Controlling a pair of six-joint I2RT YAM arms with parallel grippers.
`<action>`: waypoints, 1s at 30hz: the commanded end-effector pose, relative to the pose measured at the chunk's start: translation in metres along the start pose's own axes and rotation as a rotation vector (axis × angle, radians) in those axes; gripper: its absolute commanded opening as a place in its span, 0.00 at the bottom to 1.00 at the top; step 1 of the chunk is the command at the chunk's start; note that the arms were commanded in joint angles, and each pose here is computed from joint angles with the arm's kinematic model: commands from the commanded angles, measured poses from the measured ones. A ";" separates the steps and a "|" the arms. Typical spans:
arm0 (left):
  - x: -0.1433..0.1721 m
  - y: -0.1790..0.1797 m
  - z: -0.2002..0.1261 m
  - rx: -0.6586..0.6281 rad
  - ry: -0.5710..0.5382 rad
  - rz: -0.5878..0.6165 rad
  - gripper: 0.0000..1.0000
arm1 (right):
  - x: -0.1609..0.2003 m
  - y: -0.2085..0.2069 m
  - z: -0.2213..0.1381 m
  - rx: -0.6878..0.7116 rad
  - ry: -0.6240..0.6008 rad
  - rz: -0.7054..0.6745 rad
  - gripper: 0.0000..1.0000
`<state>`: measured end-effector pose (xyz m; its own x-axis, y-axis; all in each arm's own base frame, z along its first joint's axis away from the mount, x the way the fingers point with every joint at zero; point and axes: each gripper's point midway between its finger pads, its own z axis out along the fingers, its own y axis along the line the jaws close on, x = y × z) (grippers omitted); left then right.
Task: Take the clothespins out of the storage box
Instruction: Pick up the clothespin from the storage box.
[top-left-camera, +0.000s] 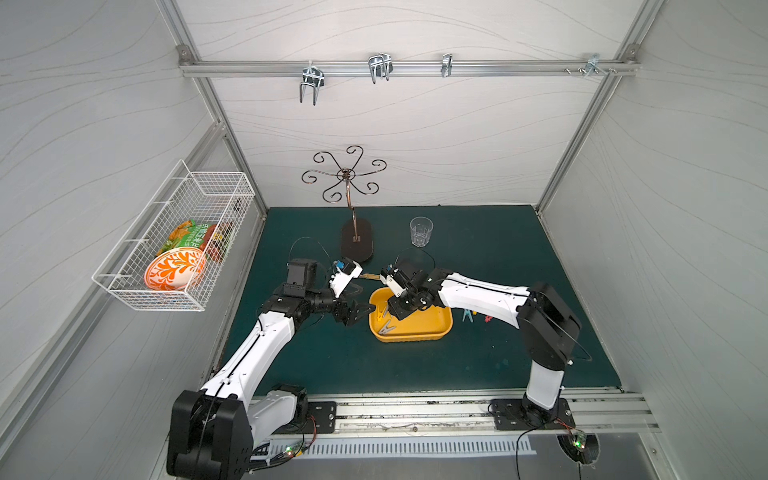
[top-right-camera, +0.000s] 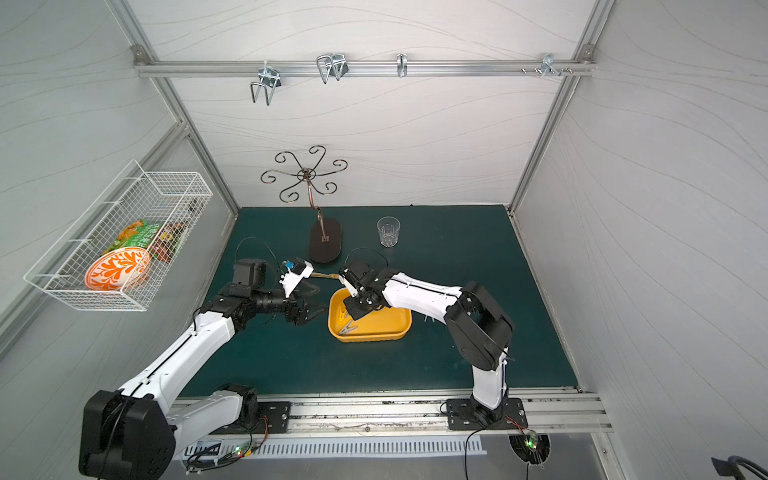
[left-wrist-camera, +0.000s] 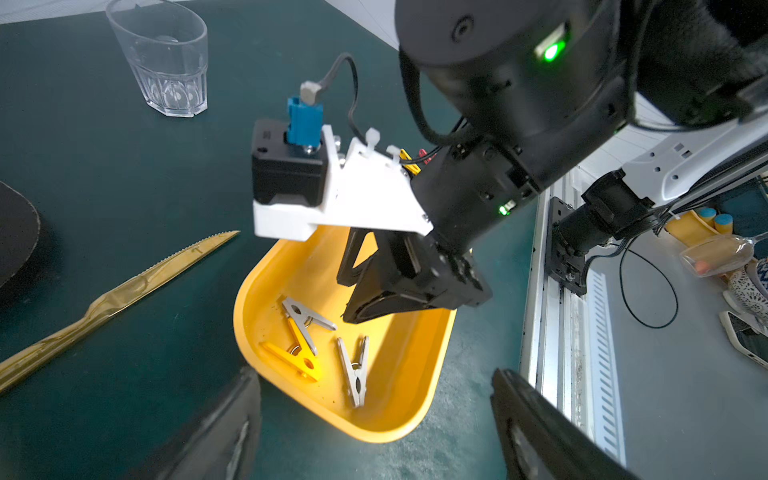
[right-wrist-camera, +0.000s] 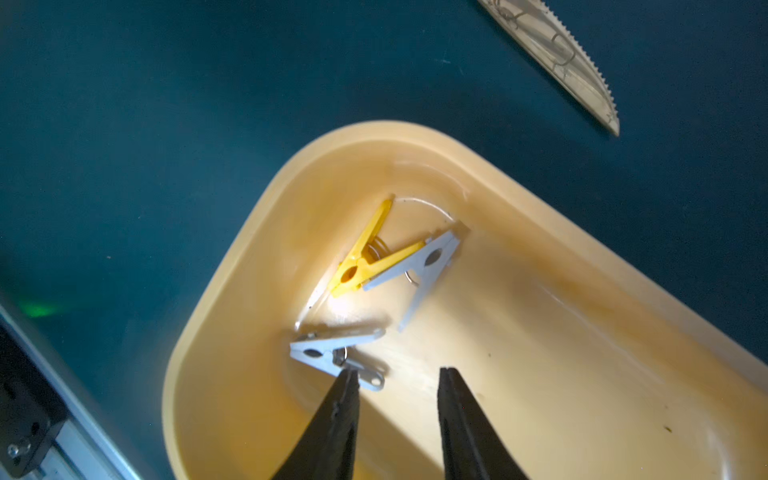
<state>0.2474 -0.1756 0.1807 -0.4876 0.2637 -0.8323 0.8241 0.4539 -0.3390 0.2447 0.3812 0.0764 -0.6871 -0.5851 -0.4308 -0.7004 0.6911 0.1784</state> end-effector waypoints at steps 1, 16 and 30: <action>-0.012 -0.001 -0.003 -0.015 -0.032 0.054 0.89 | -0.007 -0.006 0.007 0.091 -0.016 -0.006 0.37; -0.010 0.000 -0.002 -0.022 -0.032 0.052 0.89 | 0.012 -0.008 0.037 0.189 0.049 -0.060 0.35; -0.011 0.000 -0.003 -0.025 -0.036 0.055 0.89 | 0.018 -0.019 0.038 0.239 0.071 -0.049 0.01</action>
<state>0.2484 -0.1741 0.1802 -0.4843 0.2634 -0.8343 0.8206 0.4676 -0.3287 0.2526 0.3796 0.0305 -0.6635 -0.6447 -0.3796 -0.6860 0.7267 -0.0352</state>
